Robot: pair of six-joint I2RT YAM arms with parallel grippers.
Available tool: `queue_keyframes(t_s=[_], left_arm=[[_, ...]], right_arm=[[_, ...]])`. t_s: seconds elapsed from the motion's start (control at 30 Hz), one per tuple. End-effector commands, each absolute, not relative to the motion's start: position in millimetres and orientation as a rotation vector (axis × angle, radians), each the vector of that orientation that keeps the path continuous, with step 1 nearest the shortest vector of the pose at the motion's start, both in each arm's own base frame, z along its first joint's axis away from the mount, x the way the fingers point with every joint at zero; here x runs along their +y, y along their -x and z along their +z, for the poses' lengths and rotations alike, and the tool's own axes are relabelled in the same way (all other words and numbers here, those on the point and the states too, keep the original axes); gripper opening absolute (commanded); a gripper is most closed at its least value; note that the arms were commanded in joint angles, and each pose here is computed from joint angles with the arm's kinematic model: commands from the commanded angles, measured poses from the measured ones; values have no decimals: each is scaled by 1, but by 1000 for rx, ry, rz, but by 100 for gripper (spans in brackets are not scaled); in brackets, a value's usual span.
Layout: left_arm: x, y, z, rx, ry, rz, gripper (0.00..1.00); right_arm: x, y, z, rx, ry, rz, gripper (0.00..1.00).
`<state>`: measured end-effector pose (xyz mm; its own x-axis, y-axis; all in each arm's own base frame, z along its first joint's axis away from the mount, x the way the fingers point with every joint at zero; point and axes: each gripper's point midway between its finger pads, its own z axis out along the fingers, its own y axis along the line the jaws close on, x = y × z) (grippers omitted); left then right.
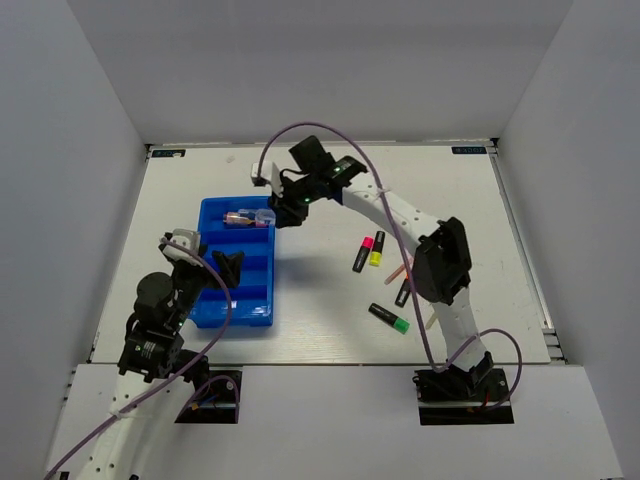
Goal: Sort the stationery into containers
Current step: Place the stationery in the storage box.
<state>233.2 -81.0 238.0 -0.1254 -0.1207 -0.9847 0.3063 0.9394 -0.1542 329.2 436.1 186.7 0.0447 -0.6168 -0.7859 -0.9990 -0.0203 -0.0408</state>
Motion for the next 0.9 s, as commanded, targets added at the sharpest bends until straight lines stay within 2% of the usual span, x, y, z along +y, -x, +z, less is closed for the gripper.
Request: queue_keyframes(t_s=[0.0,0.47,0.57,0.87], left_arm=[[-73,-230,249,1639,-91,-350,100],[-75,-227,239,1649,-54,-396,100],[-76,-225,238,1656,-60,-396,100],[-74,-221,226,1686,-72,-382,100]], right_arm=[[475,-328,213,1590,1593,866,0],[541,-315,173,1477,1597,1008,0],[550,-323,152,1471,1601,977,0],[557,-350,135,1435,1592,848,0]])
